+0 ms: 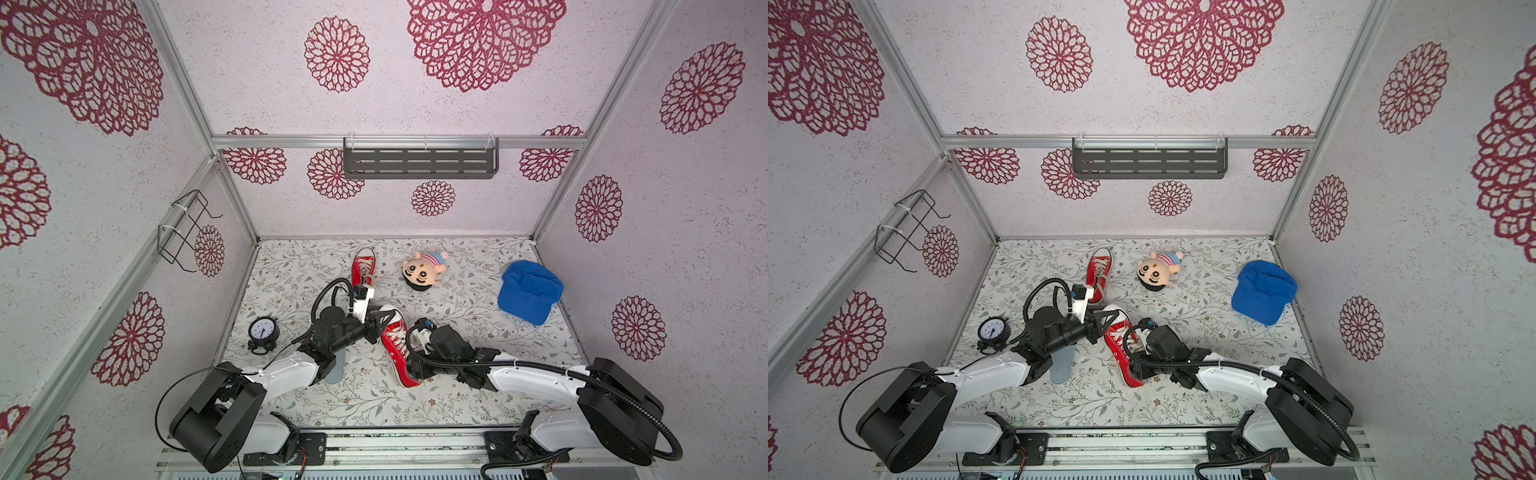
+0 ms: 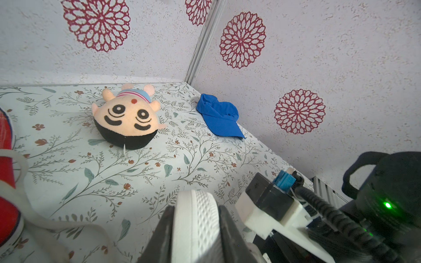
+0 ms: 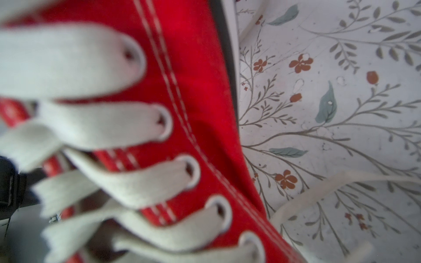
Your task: Remove the insole from the shoe
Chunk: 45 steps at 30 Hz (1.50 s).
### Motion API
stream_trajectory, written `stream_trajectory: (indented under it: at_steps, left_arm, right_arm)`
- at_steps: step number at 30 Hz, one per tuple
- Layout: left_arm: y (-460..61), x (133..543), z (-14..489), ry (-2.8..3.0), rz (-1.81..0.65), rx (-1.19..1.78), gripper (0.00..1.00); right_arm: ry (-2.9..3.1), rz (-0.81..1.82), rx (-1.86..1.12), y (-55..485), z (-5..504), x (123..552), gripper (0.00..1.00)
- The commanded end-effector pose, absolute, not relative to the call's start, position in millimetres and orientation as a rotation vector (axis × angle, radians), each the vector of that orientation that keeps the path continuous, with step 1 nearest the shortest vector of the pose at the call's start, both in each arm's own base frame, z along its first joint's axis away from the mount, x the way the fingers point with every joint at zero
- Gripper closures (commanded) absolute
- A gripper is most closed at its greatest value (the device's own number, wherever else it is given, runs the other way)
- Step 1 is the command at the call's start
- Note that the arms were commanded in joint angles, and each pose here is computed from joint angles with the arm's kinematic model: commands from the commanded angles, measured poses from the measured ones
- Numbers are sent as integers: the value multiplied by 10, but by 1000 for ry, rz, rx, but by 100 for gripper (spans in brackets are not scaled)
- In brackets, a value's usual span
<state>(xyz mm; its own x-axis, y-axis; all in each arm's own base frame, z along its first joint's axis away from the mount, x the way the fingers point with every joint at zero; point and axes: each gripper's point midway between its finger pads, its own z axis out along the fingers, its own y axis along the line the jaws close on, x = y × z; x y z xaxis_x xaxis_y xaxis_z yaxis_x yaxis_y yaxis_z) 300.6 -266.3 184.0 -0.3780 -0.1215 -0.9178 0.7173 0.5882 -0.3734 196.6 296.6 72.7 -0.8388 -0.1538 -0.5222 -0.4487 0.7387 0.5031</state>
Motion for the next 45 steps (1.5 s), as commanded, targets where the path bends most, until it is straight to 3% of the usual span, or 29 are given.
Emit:
stream_trajectory:
  at_steps: [1, 7, 13, 19, 23, 28, 34, 40, 45]
  left_arm:
    - [-2762, 2852, 2258, 1550, -998, 585, 100]
    - [-2863, 2771, 2272, 1506, -1012, 636, 100]
    - [-2960, 2745, 2278, 1463, -1037, 653, 100]
    - [-2958, 2768, 2268, 1461, -1034, 638, 100]
    - [-2965, 2775, 2254, 1467, -1027, 644, 100]
    - [-2960, 2799, 2258, 1470, -1018, 635, 100]
    - [-2949, 2784, 2334, 1464, -973, 644, 100]
    - [-2952, 2768, 2355, 1485, -771, 731, 100]
    - [-2754, 2876, 2472, 1438, -555, 727, 100]
  right_arm:
    - [2594, 570, -270, 2439, 297, 2161, 50]
    - [2421, 981, -381, 2963, 519, 2105, 51]
    - [2279, 1166, -477, 3325, 791, 2083, 53]
    - [2360, 923, -479, 3110, 572, 2188, 59]
    - [2298, 964, -488, 3095, 656, 2165, 72]
    - [2256, 1013, -464, 3156, 769, 2192, 96]
    - [2217, 1081, -375, 3146, 1179, 2251, 100]
    - [2161, 1234, -304, 3002, 1712, 2183, 100]
    - [2296, 1212, -259, 2789, 1743, 2034, 100]
